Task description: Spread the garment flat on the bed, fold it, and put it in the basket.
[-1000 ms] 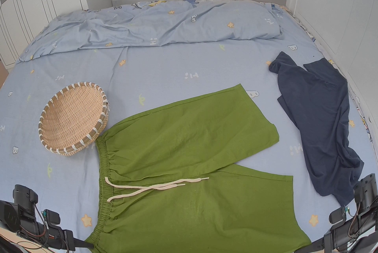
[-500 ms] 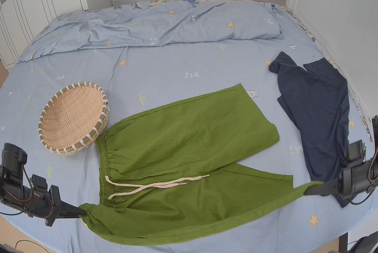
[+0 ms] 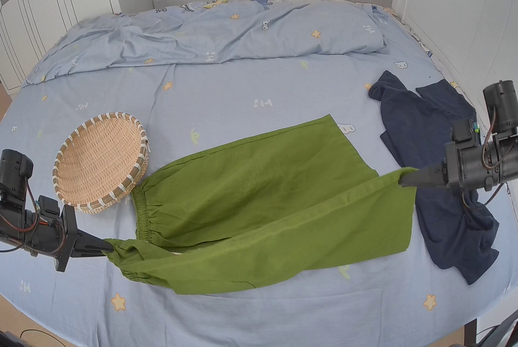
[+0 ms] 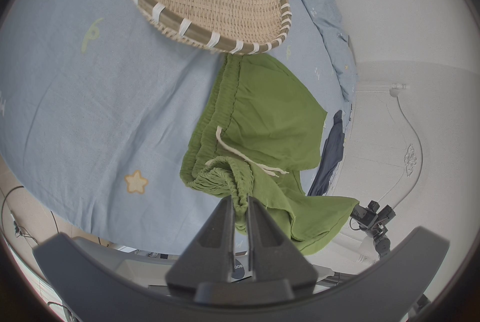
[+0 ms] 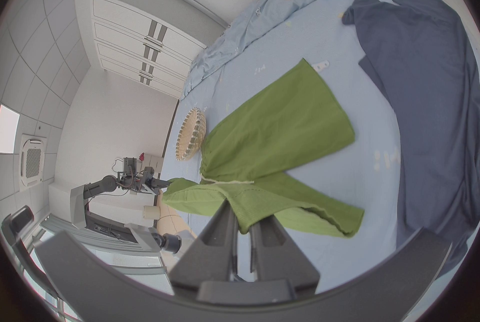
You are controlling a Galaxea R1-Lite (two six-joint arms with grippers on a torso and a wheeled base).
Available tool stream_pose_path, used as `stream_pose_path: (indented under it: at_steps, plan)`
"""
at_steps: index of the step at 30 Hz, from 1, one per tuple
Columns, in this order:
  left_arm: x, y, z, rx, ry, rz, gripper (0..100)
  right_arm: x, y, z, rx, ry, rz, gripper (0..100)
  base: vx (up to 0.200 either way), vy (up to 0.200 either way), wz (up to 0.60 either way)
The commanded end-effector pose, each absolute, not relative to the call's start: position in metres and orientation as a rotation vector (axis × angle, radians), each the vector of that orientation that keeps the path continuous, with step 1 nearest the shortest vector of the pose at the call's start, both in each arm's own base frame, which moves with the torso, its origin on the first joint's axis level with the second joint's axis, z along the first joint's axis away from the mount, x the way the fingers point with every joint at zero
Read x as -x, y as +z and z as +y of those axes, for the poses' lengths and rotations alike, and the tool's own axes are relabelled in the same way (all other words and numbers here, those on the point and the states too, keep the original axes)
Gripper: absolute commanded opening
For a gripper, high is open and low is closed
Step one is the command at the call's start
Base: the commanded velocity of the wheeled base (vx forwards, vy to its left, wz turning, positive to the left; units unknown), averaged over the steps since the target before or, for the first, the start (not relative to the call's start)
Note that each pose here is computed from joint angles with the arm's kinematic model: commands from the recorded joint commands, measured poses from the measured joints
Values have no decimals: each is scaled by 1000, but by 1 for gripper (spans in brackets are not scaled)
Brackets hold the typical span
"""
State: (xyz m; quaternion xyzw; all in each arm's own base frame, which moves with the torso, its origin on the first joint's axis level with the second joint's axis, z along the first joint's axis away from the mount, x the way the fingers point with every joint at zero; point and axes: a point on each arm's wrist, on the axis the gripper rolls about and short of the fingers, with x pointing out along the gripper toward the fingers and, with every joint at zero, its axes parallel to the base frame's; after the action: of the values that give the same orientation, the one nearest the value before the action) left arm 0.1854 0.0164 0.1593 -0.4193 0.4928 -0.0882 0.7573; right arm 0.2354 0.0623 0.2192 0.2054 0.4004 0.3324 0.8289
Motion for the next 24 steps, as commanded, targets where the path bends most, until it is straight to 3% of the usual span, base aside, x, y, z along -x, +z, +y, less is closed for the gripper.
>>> stream_pose_path:
  at_steps: [1, 24]
  plan:
    - [-209, 167, 20, 915, -188, 1082, 0, -274, 220, 69, -433, 704, 843, 0, 0, 0, 0]
    - [-258, 163, 35, 915, -169, 1072, 0, -348, 245, 79, -377, 733, 720, 0, 0, 0, 0]
